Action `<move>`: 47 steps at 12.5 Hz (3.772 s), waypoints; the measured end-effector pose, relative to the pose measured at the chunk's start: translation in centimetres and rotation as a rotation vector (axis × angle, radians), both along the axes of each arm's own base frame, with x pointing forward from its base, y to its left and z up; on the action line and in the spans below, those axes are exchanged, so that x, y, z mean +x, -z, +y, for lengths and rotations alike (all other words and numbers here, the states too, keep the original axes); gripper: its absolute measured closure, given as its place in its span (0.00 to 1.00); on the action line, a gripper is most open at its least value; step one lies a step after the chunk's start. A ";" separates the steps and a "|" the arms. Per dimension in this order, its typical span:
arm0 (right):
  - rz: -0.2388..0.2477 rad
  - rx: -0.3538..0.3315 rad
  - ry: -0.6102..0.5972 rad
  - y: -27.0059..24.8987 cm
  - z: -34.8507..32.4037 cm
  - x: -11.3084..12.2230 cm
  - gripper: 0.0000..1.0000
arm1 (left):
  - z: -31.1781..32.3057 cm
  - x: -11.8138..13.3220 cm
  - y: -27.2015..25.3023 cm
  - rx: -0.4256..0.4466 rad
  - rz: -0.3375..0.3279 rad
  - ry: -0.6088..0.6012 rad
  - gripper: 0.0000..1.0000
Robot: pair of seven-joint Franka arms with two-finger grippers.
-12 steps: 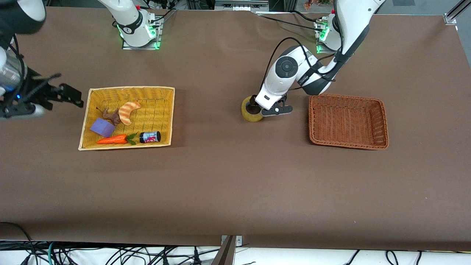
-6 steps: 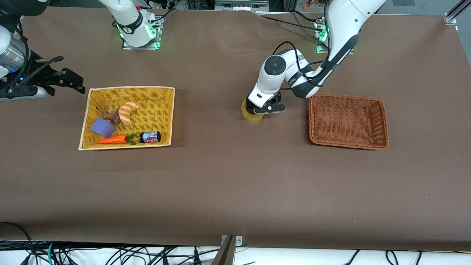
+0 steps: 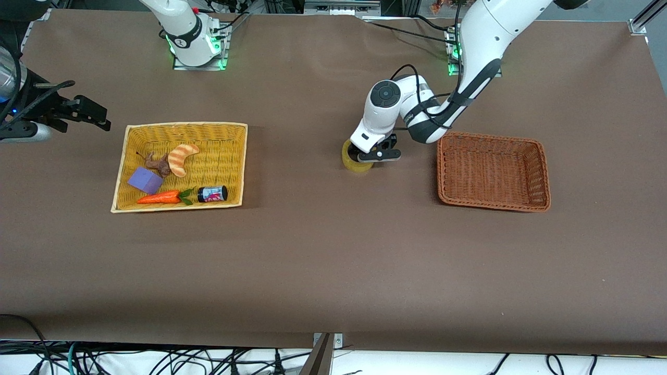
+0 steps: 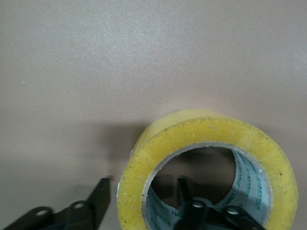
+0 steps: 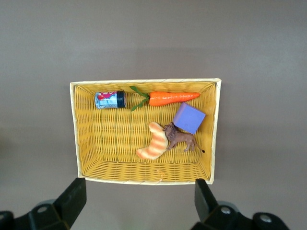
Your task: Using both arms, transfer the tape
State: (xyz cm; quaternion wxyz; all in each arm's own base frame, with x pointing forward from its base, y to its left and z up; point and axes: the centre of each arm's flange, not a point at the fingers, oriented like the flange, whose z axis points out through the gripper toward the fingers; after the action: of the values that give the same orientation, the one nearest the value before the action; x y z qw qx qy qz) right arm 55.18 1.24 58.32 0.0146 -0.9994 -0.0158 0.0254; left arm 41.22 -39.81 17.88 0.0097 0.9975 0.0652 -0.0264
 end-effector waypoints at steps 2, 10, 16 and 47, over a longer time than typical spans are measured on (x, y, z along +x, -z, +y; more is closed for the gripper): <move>0.001 0.000 -0.001 0.0 0.1 0.0 0.00 | 0.0 0.1 -0.1 -0.001 -0.002 -0.009 0.66; -0.002 -0.001 0.000 -0.2 0.7 0.0 0.00 | 8.3 9.7 -9.6 0.078 0.101 0.198 0.78; -0.002 -0.001 0.007 -0.2 0.7 0.0 0.00 | 31.9 17.8 -14.8 0.109 0.199 0.480 0.78; 0.014 -0.002 0.008 -0.2 0.8 -0.2 0.00 | 37.3 17.8 -19.6 -0.028 0.145 0.446 0.00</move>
State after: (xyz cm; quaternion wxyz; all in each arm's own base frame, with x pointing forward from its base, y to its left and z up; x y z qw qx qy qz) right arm 54.99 2.00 58.49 0.0140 -0.9993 -0.0118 0.0322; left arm 59.05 -2.51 37.48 0.0125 0.9824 -0.1569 -0.1002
